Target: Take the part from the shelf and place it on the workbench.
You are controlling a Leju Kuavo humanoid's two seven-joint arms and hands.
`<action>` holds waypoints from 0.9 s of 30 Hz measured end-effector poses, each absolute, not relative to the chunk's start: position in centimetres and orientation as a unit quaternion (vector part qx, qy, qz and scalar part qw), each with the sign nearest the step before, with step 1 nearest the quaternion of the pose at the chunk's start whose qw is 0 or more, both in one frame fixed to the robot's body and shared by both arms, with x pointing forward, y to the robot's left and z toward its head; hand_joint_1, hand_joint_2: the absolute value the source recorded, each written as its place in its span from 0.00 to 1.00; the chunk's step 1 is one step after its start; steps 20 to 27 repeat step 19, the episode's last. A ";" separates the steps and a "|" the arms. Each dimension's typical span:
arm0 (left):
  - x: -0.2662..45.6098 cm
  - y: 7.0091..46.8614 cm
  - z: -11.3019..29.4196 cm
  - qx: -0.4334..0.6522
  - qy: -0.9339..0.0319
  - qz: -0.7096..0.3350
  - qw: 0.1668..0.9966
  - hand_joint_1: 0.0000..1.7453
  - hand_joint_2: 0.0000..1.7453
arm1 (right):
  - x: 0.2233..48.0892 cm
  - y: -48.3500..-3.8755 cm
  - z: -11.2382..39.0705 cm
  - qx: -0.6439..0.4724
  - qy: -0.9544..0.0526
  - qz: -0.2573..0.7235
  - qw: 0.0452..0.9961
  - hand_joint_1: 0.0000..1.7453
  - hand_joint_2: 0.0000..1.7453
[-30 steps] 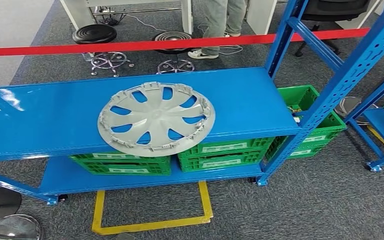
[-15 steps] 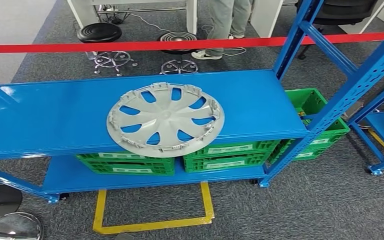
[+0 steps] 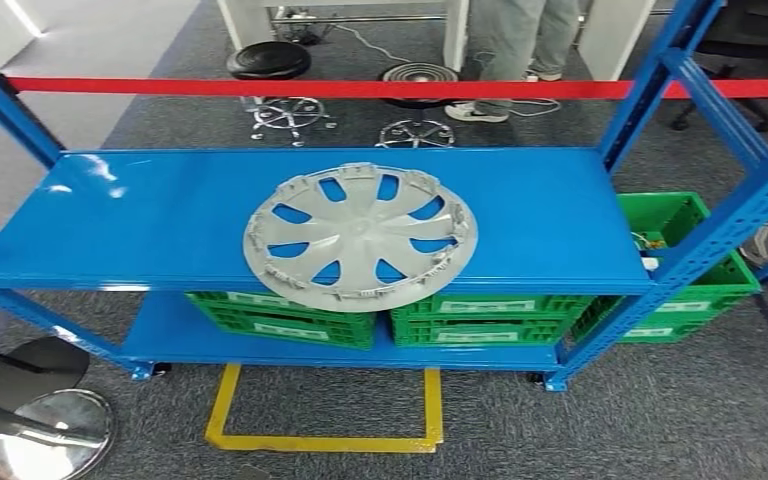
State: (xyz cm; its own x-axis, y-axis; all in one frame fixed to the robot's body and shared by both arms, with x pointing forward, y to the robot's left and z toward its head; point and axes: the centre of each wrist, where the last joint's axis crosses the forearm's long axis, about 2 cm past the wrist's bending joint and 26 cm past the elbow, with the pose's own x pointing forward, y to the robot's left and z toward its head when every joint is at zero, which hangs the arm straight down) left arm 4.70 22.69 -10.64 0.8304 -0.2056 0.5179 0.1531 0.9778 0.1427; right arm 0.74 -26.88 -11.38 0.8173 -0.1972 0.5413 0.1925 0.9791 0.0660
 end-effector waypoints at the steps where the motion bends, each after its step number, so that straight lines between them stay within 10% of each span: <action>1: 4.7 22.7 -10.6 0.048 -0.276 -0.094 0.955 0.00 0.00 | 0.6 -26.9 -11.4 0.004 -0.283 -0.102 0.953 0.00 0.00; 6: 4.4 22.8 -10.7 0.048 -0.273 -0.094 0.956 0.00 0.00 | 0.9 -26.9 -11.4 0.005 -0.284 -0.109 0.953 0.00 0.00; 8: 4.5 22.8 -10.7 0.049 -0.274 -0.095 0.956 0.00 0.50 | 1.1 -26.9 -11.4 0.005 -0.284 -0.110 0.952 0.00 0.00; 10: 4.6 22.7 -10.7 0.048 -0.274 -0.095 0.956 0.00 1.00 | 1.1 -26.9 -11.4 0.004 -0.282 -0.111 0.953 0.00 0.50; 11: 4.5 22.7 -10.7 0.047 -0.274 -0.095 0.956 0.00 1.00 | 1.1 -26.9 -11.4 0.003 -0.282 -0.110 0.953 0.00 0.75; 12: 4.4 22.7 -10.7 0.044 -0.273 -0.096 0.956 0.00 0.75 | 1.1 -26.9 -11.4 0.002 -0.282 -0.108 0.953 0.00 1.00; 15: 4.4 22.6 -10.7 0.020 -0.277 -0.092 0.956 0.00 0.00 | 1.2 -27.0 -11.4 -0.005 -0.279 -0.101 0.955 0.00 0.25; 16: 4.4 22.6 -10.7 0.011 -0.279 -0.086 0.956 0.00 0.00 | 1.2 -27.0 -11.4 -0.008 -0.275 -0.100 0.956 0.00 0.00; 27: 4.4 22.5 -10.7 -0.004 -0.276 -0.075 0.958 0.00 0.00 | 1.2 -27.1 -11.4 -0.017 -0.264 -0.098 0.959 0.00 0.00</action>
